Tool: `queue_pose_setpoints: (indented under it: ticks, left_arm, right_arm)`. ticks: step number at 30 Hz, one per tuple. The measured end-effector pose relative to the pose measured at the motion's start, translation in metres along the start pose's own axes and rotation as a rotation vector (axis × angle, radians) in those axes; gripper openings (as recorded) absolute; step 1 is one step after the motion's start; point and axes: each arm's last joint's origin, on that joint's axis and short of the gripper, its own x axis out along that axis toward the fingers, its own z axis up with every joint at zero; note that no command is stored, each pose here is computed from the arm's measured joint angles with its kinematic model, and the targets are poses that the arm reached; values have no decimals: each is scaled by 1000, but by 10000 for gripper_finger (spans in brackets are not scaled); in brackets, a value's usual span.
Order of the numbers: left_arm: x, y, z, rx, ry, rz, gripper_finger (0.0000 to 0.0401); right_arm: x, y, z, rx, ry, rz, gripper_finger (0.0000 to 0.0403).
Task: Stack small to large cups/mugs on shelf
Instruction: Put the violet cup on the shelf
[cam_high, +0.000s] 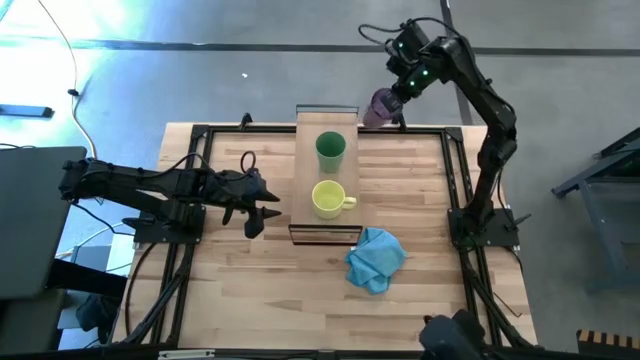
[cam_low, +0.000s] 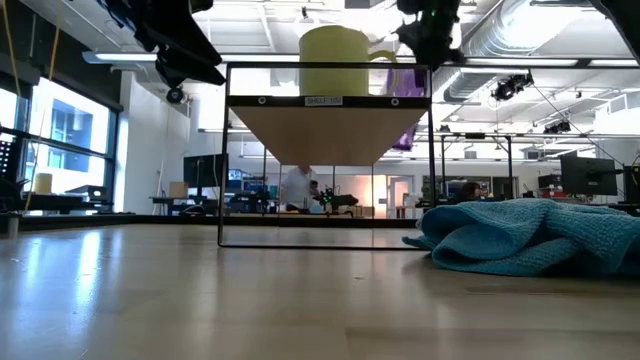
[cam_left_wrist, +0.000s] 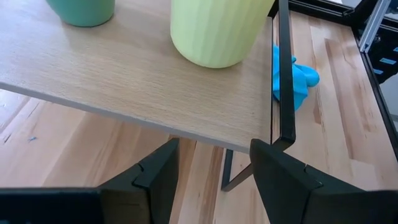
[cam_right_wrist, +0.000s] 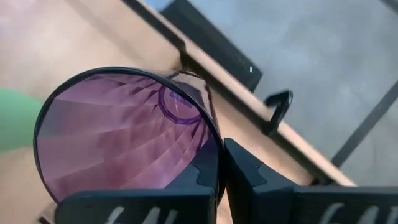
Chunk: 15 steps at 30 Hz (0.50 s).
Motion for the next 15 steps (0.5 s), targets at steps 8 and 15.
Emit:
queue_pose_setpoints:
  ticks: [8, 15]
  left_arm:
    - [0, 0, 0, 1, -1, 0, 184]
    - [0, -1, 2, -5, -21, -5, 184]
  right_arm:
    - [46, -12, -26, 5, 233, -25, 0]
    - [54, -18, -50, -6, 307, -22, 0]
